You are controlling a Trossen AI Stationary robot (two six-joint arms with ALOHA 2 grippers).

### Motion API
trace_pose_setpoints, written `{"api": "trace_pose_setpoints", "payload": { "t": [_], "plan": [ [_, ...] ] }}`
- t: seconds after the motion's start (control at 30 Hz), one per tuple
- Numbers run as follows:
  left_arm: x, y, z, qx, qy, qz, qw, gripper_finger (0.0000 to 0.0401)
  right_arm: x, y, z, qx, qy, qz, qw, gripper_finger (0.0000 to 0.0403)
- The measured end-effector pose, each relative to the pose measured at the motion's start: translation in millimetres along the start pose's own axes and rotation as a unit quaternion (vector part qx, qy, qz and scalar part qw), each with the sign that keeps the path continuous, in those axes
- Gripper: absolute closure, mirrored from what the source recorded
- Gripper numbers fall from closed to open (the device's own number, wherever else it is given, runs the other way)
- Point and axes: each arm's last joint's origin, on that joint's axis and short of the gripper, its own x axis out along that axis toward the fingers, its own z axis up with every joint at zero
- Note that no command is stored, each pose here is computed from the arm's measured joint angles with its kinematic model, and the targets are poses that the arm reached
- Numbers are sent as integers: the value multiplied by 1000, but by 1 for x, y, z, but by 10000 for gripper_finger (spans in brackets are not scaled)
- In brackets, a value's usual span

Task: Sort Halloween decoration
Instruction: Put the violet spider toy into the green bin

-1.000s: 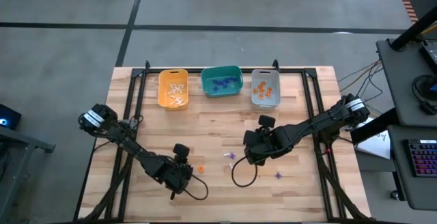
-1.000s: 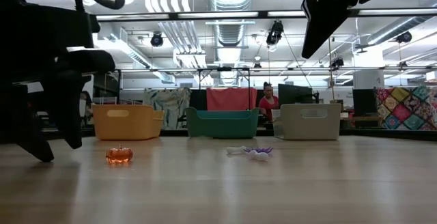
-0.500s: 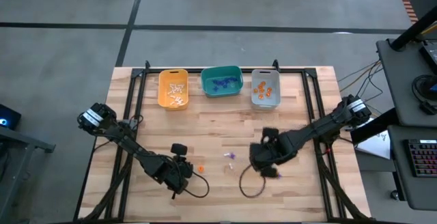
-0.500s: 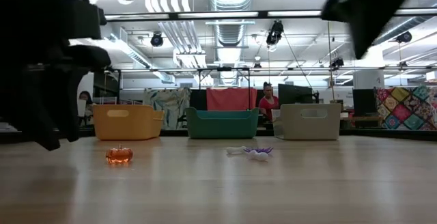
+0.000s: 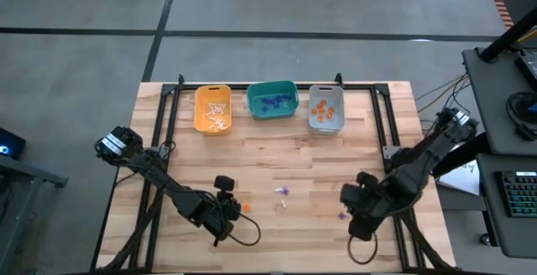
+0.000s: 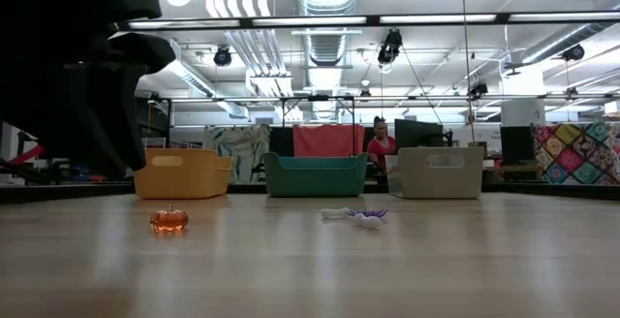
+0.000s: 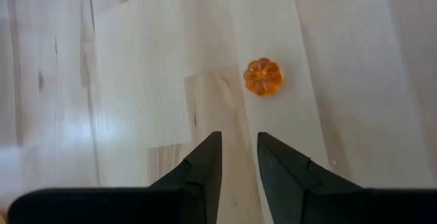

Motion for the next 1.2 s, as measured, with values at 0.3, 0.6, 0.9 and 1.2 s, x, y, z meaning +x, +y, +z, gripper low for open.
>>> {"api": "trace_pose_setpoints", "payload": {
  "t": [0.3,0.6,0.9,1.2],
  "plan": [
    [0,0,0,-20,-1,0,1000,325,-16,-9,0,24,-61,-5,998,376],
    [0,0,0,-24,1,-6,1000,325,-6,-8,8,11,-60,-26,998,376],
    [0,0,0,-45,2,-6,999,325,14,-3,14,43,-45,-53,997,376],
    [0,0,0,-45,2,-6,999,325,44,-1,24,148,35,-69,986,376]
  ]
}}
